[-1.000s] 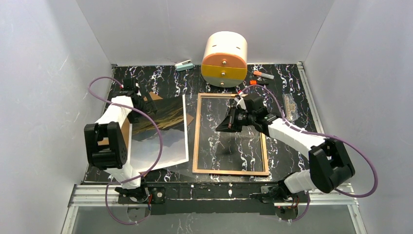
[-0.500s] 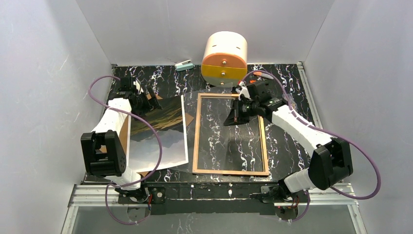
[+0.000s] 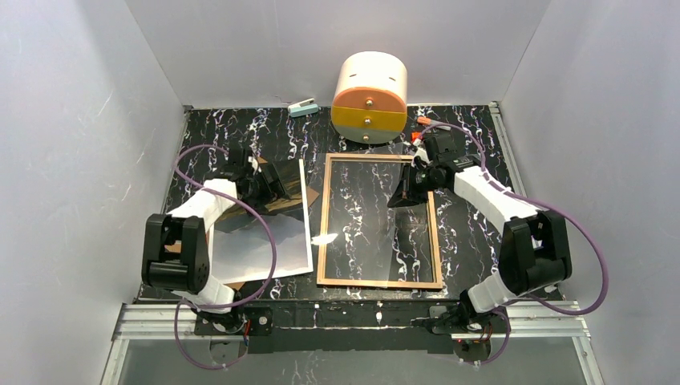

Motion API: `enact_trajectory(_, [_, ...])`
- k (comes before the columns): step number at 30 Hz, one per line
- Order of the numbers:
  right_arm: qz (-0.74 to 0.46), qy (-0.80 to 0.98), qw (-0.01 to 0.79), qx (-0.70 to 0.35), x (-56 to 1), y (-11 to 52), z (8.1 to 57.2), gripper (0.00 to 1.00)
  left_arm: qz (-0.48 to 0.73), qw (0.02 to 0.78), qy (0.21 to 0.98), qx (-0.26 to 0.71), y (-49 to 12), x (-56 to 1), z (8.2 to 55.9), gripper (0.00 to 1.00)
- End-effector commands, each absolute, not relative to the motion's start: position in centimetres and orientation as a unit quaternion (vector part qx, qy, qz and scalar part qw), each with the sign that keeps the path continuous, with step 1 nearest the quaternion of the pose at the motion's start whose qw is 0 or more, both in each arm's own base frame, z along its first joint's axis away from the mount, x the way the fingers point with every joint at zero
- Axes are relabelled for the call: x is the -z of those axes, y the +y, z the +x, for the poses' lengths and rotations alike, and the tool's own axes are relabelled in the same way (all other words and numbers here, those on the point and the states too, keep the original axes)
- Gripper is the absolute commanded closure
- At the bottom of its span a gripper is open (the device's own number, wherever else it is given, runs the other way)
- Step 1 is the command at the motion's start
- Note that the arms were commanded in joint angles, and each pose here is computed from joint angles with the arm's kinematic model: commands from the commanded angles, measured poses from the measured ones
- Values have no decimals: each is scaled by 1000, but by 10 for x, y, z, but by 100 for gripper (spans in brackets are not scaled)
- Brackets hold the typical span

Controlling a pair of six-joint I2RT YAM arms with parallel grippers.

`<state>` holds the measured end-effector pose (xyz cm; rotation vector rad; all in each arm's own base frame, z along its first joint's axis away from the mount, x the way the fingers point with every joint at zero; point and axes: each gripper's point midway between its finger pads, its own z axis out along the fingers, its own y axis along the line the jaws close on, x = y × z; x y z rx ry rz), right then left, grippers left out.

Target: Put the photo into the frame

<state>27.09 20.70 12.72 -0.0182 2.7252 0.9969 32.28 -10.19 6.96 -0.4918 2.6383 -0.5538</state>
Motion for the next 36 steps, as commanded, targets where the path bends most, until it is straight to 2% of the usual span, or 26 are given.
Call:
enact_trajectory(1, [9, 915, 159, -370, -125, 213, 296, 92, -189, 181, 940, 219, -115, -51, 321, 16])
enact_trajectory(5, [29, 886, 186, -424, -132, 220, 296, 77, -203, 142, 951, 187, -109, -24, 302, 20])
enact_trajectory(10, [67, 851, 188, -486, -134, 230, 288, 68, -222, 110, 954, 170, -104, 1, 282, 25])
enact_trajectory(16, [117, 817, 202, -527, -133, 229, 275, 56, -227, 111, 952, 173, -105, 2, 279, 26])
enact_trajectory(20, [150, 803, 213, -536, -131, 224, 264, 53, -232, 119, 949, 176, -105, -3, 281, 27])
enact_trajectory(29, [173, 780, 241, -550, -131, 227, 247, 60, -242, 135, 942, 191, -109, -13, 290, 27])
enact_trajectory(32, [172, 777, 243, -555, -128, 236, 241, 49, -246, 133, 941, 191, -109, -10, 288, 28])
enact_trajectory(36, [158, 796, 224, -539, -119, 257, 232, 47, -252, 129, 939, 193, -110, -6, 285, 29])
